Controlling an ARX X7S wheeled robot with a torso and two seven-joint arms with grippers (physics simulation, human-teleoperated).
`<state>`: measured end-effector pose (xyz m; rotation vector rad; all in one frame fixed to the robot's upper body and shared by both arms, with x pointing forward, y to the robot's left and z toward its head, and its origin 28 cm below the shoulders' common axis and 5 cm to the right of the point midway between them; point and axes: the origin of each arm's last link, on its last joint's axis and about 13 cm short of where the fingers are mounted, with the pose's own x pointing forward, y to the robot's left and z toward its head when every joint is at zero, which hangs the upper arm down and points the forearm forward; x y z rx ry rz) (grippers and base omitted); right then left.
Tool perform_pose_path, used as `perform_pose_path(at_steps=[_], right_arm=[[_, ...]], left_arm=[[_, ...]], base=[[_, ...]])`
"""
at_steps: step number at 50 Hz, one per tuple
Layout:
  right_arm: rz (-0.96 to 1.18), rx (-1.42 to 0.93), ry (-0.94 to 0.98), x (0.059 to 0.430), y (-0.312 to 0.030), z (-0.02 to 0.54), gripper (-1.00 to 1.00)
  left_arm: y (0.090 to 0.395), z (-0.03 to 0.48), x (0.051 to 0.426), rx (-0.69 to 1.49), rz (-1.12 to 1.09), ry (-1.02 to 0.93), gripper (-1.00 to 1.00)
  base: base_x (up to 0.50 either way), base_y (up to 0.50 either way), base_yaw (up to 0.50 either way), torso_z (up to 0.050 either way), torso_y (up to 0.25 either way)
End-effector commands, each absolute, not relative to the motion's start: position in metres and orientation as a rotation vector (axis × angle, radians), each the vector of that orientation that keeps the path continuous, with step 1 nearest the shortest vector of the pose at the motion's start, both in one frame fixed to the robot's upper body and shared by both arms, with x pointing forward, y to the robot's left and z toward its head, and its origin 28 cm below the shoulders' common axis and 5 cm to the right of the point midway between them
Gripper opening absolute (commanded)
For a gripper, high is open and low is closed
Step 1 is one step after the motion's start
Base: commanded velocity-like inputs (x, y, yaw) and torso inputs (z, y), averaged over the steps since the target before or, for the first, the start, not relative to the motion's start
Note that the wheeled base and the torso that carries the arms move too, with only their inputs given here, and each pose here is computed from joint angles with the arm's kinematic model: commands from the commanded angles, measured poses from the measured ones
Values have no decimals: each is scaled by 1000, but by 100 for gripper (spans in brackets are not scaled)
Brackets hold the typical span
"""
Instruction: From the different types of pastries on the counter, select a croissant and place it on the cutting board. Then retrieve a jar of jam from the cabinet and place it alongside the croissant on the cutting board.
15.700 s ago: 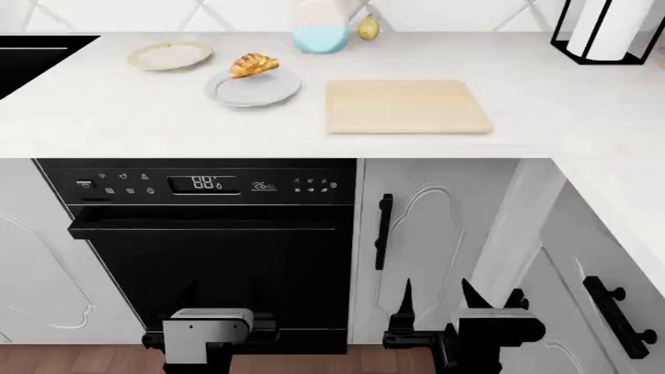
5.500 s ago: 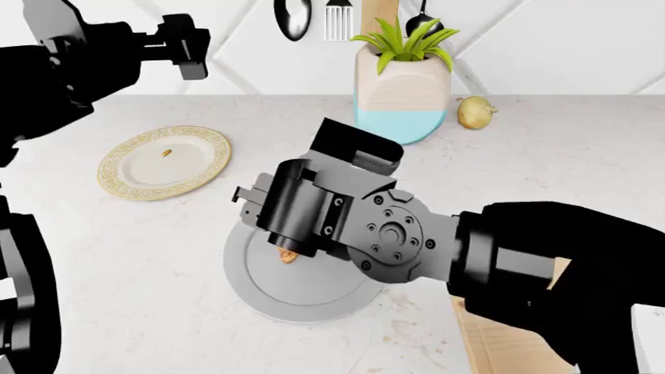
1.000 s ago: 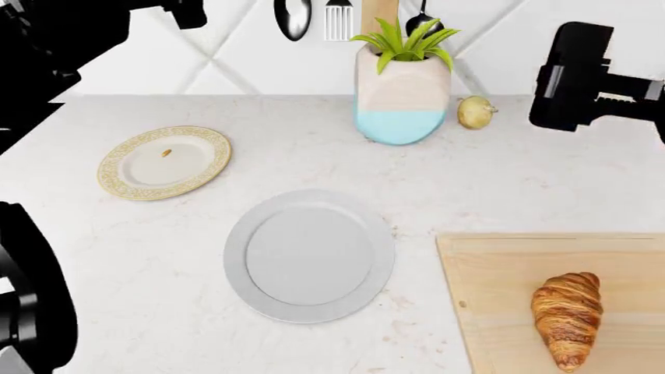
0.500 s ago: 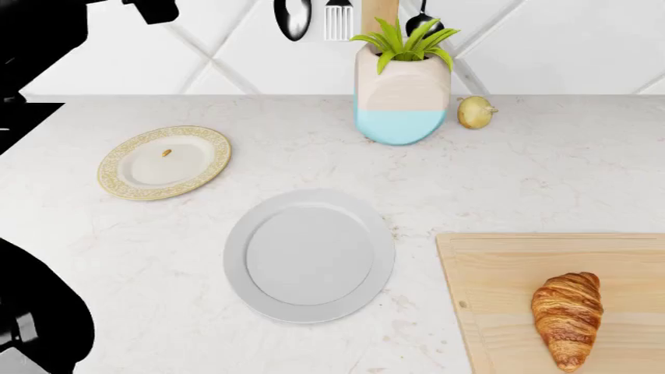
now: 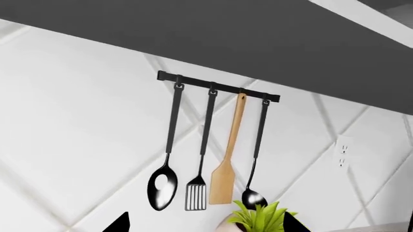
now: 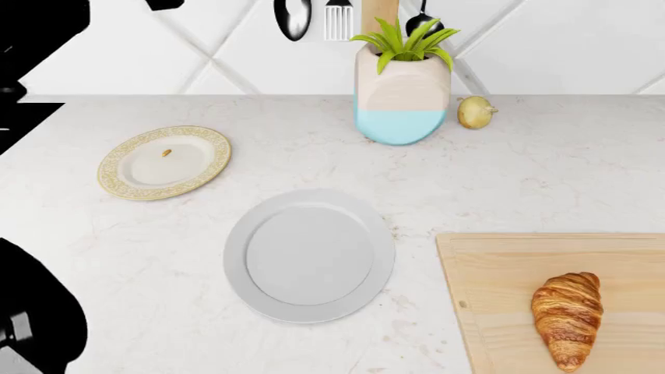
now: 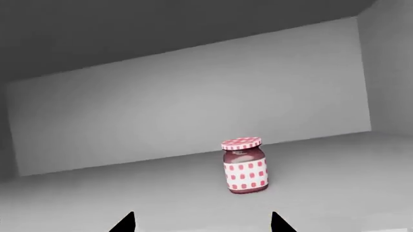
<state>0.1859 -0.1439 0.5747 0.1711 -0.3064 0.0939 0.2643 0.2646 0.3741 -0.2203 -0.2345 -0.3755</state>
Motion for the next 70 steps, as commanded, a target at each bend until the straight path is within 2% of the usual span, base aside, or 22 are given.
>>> perform_pose_path(at_steps=[1,8,23,57,70], right_arm=[[120,201,-229,227,-113,583,100],[80,179,-234,244,-103,583,100],[-69,37,-332,261,-109,586,100],[-69,37,-332,261,-109,586,100],[-69,37,-332,261,-109,586,100]], left_arm=[[260,381,264,-212,-396,-243,100],[260,382,263,-211,-401,-244,100],[263,380,261,-219,-398,-246,100],[260,387,264,-216,-412,-270,100],[257,397,246,-170,-505,-359,100]], base=[[0,0,0,0,0],[0,0,0,0,0],[0,0,0,0,0],[0,0,0,0,0],[0,0,0,3,0]])
